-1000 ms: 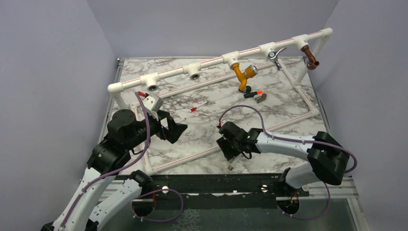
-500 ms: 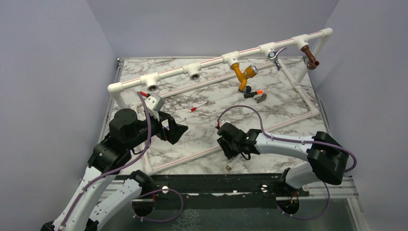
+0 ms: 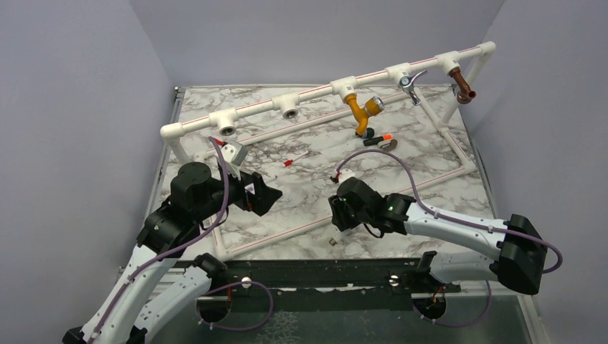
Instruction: Install the water faucets
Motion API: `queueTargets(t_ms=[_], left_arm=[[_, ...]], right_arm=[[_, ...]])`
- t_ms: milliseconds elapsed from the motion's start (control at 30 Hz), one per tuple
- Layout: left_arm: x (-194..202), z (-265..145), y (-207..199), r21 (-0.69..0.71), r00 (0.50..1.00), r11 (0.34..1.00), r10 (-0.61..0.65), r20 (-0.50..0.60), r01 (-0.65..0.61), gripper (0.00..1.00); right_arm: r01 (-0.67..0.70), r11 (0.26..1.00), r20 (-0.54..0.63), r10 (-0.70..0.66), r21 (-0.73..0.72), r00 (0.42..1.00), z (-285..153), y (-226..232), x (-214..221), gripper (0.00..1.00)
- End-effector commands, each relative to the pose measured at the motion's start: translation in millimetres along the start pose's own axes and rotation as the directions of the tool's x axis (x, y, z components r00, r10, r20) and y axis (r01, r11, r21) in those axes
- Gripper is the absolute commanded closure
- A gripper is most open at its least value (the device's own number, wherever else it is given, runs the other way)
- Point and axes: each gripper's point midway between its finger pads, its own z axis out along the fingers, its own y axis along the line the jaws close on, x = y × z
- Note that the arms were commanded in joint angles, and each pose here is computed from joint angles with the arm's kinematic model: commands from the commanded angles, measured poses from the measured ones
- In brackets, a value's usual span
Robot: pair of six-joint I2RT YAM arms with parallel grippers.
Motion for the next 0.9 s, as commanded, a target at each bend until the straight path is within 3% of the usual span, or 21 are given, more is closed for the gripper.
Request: queueTargets(t_ms=[0, 200, 433, 867], left_arm=[[11, 7, 2, -0.012, 0.997, 0.997, -0.074, -0.031, 0.074, 0.01], [28, 9, 0, 0.002, 0.989, 0.991, -0.133, -0.066, 0.134, 0.01], [46, 7, -4, 0.019, 0.971, 0.974, -0.224, -0.088, 0.226, 0.01], [69, 17, -3, 0.014, 0.916, 0.920, -0.388, -0.099, 0.391, 0.01]], right_arm=[[-0.080, 0.996, 0.128, 0.083, -0.032, 0.988, -16, 10, -35, 1.00], [-0.137, 0.987, 0.274, 0.157, -0.090, 0.949, -31, 20, -76, 1.00], [-0.200, 0.958, 0.427, 0.272, -0.206, 0.862, -51, 35, -123, 0.99], [-0.195, 0.922, 0.550, 0.360, -0.336, 0.754, -74, 65, -181, 1.00]])
